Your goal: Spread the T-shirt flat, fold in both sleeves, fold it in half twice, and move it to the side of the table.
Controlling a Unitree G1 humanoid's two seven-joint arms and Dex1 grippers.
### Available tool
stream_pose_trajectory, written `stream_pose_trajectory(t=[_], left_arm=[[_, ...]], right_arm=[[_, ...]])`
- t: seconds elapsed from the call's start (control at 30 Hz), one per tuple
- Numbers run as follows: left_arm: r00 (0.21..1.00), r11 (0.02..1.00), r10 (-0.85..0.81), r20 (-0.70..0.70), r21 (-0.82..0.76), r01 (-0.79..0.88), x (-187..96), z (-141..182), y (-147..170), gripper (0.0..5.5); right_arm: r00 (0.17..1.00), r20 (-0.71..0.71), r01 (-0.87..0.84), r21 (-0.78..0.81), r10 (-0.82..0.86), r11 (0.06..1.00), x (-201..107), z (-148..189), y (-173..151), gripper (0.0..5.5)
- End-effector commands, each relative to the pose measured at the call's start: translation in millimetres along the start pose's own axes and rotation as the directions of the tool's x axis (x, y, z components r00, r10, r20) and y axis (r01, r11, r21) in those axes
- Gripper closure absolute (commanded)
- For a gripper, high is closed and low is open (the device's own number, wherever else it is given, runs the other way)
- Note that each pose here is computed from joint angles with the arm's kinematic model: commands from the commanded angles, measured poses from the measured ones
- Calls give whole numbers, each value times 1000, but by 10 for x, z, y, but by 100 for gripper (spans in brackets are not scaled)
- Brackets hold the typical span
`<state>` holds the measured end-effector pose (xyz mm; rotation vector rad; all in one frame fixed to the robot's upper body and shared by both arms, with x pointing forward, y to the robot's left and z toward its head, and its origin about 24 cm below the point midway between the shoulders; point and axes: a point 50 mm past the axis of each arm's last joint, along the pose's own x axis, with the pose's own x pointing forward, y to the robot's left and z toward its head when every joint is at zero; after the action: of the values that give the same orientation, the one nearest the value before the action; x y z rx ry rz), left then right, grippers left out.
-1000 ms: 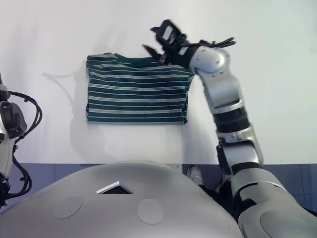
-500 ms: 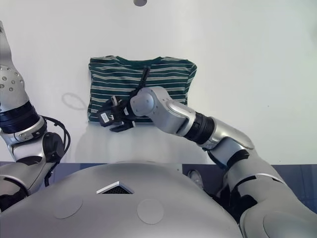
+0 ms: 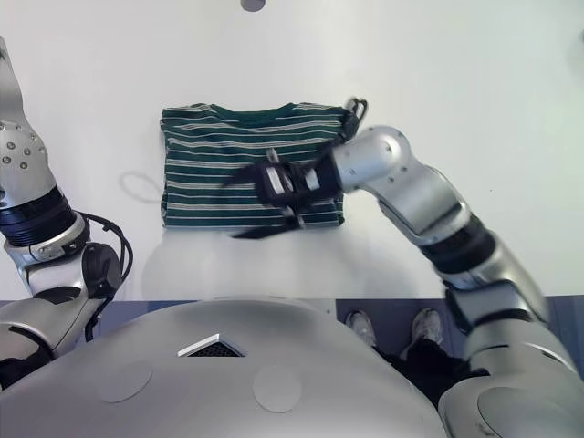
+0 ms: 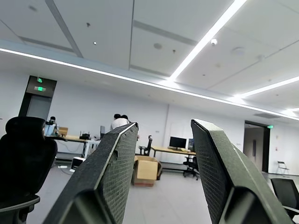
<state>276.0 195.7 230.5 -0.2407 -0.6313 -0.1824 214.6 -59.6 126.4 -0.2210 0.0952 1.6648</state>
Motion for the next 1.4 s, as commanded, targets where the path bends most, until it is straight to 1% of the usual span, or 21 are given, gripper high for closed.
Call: stream_pose_trajectory(t=[0.03, 0.2, 0.27, 0.37, 0.47, 0.57, 0.67, 0.77, 0.83, 0.9, 0.97, 1.07, 1.1, 1.13, 1.17, 1.2, 1.23, 1.27, 1.3, 1.33, 1.4], left_arm=[[1000, 1000, -25, -10, -18, 25, 15, -4, -37, 339], [1000, 999, -24, -14, -26, 24, 6, -20, -47, 339], [1000, 999, -20, -13, -26, 19, 4, -13, -43, 339], [1000, 1000, -7, -12, -21, 6, -4, -11, -30, 339], [1000, 1000, 1, -12, -18, -1, -4, -13, -12, 339], [1000, 1000, -10, -7, -17, 10, 9, 3, -19, 339], [1000, 1000, -21, -10, -16, 21, 7, 5, -27, 339], [999, 999, -37, -21, -21, 36, -17, -1, -57, 339], [998, 999, -48, -37, -16, 47, -60, -7, -75, 339], [991, 995, -99, -93, 5, 100, -121, -67, -149, 339], [958, 976, -207, -198, 29, 217, -194, -196, -322, 339], [819, 885, -443, -364, -28, 466, -262, -411, -731, 339], [714, 803, -558, -422, -57, 594, -313, -489, -893, 339], [540, 659, -688, -485, -105, 745, -417, -591, -1058, 339], [335, 490, -781, -527, -184, 852, -560, -695, -1184, 339], [136, 324, -822, -552, -258, 910, -712, -816, -1260, 339], [-24, 193, -825, -565, -321, 927, -845, -940, -1295, 339], [-140, 91, -811, -568, -360, 929, -947, -1076, -1322, 339], [-223, 7, -787, -575, -370, 929, -1024, -1208, -1350, 339], [-278, -52, -766, -580, -375, 926, -1085, -1332, -1402, 339], [-331, -125, -734, -593, -361, 924, -1173, -1527, -1509, 339]], right_arm=[[950, -146, 284, 26, -277, 959, 300, -259, -169, 173], [904, -254, 319, -138, -345, 938, 756, -552, -91, 173], [896, -297, 272, -219, -329, 937, 852, -611, -77, 173], [858, -453, 102, -313, -243, 944, 839, -736, -14, 173], [862, -498, -130, -394, -93, 910, 634, -687, 24, 173], [847, -521, -335, -371, 104, 866, 202, -641, 149, 173], [786, -564, -498, -334, 254, 800, -263, -639, 357, 173], [697, -640, -624, -320, 323, 713, -665, -631, 514, 173], [636, -695, -685, -307, 336, 661, -908, -559, 513, 173], [575, -750, -734, -297, 326, 611, -1106, -461, 476, 173], [551, -775, -755, -304, 310, 581, -1203, -366, 442, 173], [580, -757, -738, -332, 301, 587, -1223, -200, 448, 173], [617, -732, -698, -338, 290, 631, -1218, -86, 435, 173], [658, -706, -630, -326, 262, 705, -1240, 93, 385, 173], [683, -698, -551, -301, 215, 778, -1312, 272, 309, 173], [680, -722, -463, -290, 126, 838, -1443, 411, 194, 173], [648, -761, -371, -302, 12, 878, -1612, 498, 73, 173], [602, -793, -280, -317, -92, 906, -1789, 527, -10, 173], [562, -810, -200, -328, -166, 923, -1920, 517, -51, 173], [556, -799, -130, -355, -228, 926, -1978, 502, -74, 173], [593, -737, -18, -416, -325, 909, -1964, 500, -113, 173]])
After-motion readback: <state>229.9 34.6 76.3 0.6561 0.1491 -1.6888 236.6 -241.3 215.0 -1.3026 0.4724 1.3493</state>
